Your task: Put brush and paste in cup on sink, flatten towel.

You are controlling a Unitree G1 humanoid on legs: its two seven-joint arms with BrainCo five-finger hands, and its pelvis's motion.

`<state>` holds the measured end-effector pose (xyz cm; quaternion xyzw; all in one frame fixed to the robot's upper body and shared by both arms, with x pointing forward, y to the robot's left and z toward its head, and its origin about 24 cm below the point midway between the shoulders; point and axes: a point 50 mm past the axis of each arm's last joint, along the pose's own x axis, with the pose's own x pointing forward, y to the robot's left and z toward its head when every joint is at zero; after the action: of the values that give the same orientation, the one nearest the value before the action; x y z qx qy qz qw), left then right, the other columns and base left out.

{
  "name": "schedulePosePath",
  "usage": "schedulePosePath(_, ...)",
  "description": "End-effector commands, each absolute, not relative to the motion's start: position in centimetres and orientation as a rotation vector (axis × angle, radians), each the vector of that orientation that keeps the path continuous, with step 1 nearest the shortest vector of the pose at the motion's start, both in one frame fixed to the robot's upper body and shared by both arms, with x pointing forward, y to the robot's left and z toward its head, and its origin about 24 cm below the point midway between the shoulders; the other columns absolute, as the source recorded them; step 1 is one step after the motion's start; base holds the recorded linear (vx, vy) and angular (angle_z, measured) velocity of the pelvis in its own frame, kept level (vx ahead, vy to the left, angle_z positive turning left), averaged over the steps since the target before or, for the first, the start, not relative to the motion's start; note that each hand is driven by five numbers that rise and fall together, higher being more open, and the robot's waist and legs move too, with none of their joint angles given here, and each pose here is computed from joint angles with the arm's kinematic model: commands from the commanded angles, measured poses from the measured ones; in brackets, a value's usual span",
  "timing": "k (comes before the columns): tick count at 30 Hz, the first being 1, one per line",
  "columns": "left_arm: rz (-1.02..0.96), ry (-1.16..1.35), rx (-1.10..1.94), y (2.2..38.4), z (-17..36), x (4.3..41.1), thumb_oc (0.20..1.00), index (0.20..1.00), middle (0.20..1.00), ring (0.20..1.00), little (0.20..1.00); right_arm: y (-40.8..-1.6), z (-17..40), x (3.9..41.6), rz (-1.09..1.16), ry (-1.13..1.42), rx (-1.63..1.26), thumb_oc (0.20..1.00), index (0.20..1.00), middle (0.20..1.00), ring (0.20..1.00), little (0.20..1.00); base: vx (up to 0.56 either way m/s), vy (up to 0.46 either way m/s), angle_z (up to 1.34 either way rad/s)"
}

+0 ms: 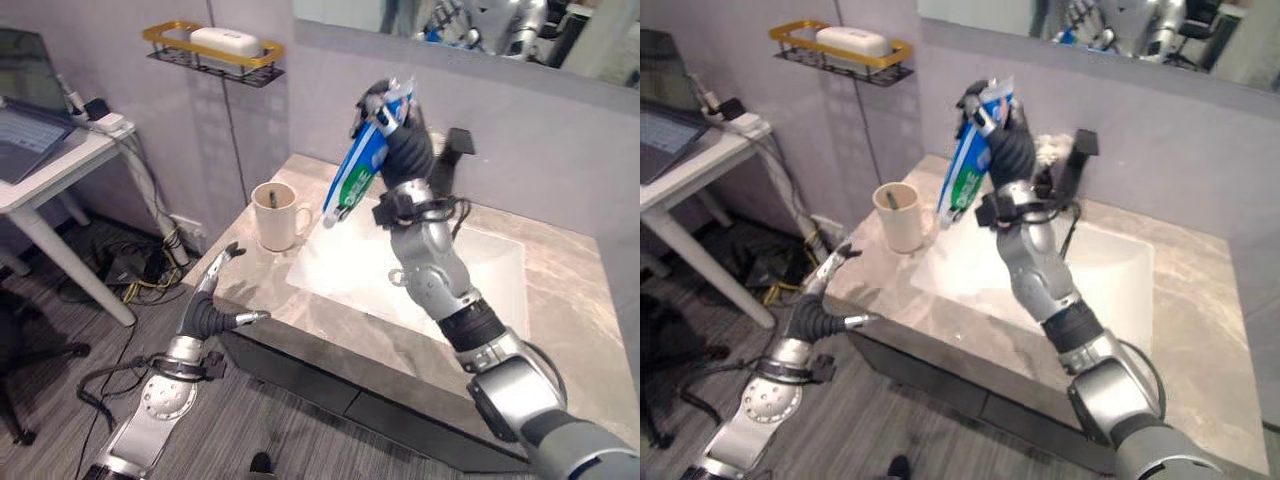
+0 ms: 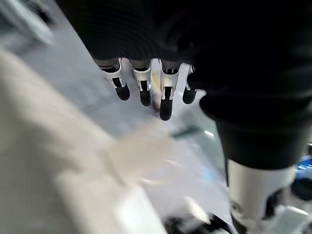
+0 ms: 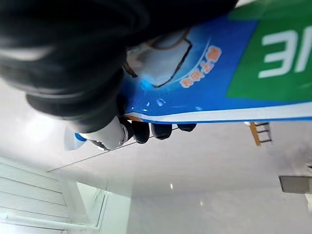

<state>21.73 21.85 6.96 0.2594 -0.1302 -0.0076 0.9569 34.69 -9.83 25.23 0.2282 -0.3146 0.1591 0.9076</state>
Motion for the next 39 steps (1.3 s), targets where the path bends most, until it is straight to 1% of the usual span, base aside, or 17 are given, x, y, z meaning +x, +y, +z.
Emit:
schedulePosePath(1, -0.007, -0.306, 0.572, 23.9, 8.6, 21.1, 1.0, 1.0, 1.0, 1.0, 1.0, -12.2, 32.3, 33.7, 0.25, -0.942, 0.422, 0.2, 0.2, 0.2, 0.2, 0.2, 0.03, 0.016, 0.49)
schedulePosePath(3, 0.041, -0.248, 0.559, 25.1, 7.7, 20.4, 1.0, 1.0, 1.0, 1.0, 1.0, -13.5, 33.0, 33.7, 0.202, -0.974, 0.37, 0.2, 0.2, 0.2, 0.2, 0.2, 0.03, 0.014, 0.39)
schedulePosePath(4, 0.041, -0.248, 0.558, 25.1, 7.7, 20.4, 1.0, 1.0, 1.0, 1.0, 1.0, -13.5, 33.0, 33.7, 0.202, -0.974, 0.37, 0.2, 0.2, 0.2, 0.2, 0.2, 0.03, 0.007, 0.29)
schedulePosePath(5, 0.078, -0.194, 0.555, 26.3, 6.9, 19.9, 1.0, 1.0, 1.0, 1.0, 1.0, -14.7, 33.7, 33.6, 0.156, -1.003, 0.323, 0.2, 0.2, 0.2, 0.2, 0.2, 0.03, 0.012, 0.31)
schedulePosePath(6, 0.082, -0.172, 0.547, 26.6, 6.6, 19.7, 1.0, 1.0, 1.0, 1.0, 1.0, -15.3, 34.1, 33.6, 0.135, -1.013, 0.289, 0.2, 0.2, 0.2, 0.2, 0.2, 0.11, -0.029, 0.29)
schedulePosePath(9, 0.142, -0.11, 0.443, 27.7, 5.6, 19.4, 1.0, 1.0, 1.0, 1.0, 1.0, -16.1, 35.0, 33.8, 0.085, -1.028, 0.219, 0.2, 0.2, 0.2, 0.2, 0.2, 0.09, -0.016, 0.29)
schedulePosePath(11, 0.136, -0.103, 0.429, 27.7, 5.5, 19.6, 1.0, 1.0, 1.0, 1.0, 1.0, -17.4, 36.0, 33.8, 0.027, -1.047, 0.15, 0.2, 0.2, 0.2, 0.2, 0.2, 0.04, 0.01, 0.28)
schedulePosePath(14, 0.104, -0.117, 0.427, 27.0, 5.6, 20.3, 1.0, 1.0, 1.0, 1.0, 1.0, -17.7, 36.3, 33.7, 0.007, -1.056, 0.129, 0.2, 0.2, 0.2, 0.2, 0.2, 0.03, 0.011, 0.18)
schedulePosePath(18, 0.055, -0.118, 0.427, 25.7, 5.2, 21.1, 1.0, 1.0, 1.0, 1.0, 1.0, -17.3, 35.9, 33.7, 0.02, -1.054, 0.184, 0.2, 0.2, 0.2, 0.2, 0.2, 0.03, 0.012, 0.02)
schedulePosePath(22, 0.033, -0.114, 0.434, 25.3, 5.1, 21.3, 1.0, 1.0, 1.0, 1.0, 1.0, -16.6, 35.4, 33.7, 0.049, -1.047, 0.217, 0.2, 0.2, 0.2, 0.2, 0.2, 0.01, 0.006, -0.02)
schedulePosePath(39, 0.033, -0.115, 0.453, 24.6, 4.7, 21.9, 1.0, 1.0, 1.0, 1.0, 1.0, -14.2, 33.0, 34.2, 0.103, -0.98, 0.275, 0.2, 0.2, 0.2, 0.2, 0.2, 0.0, -0.001, -0.01)
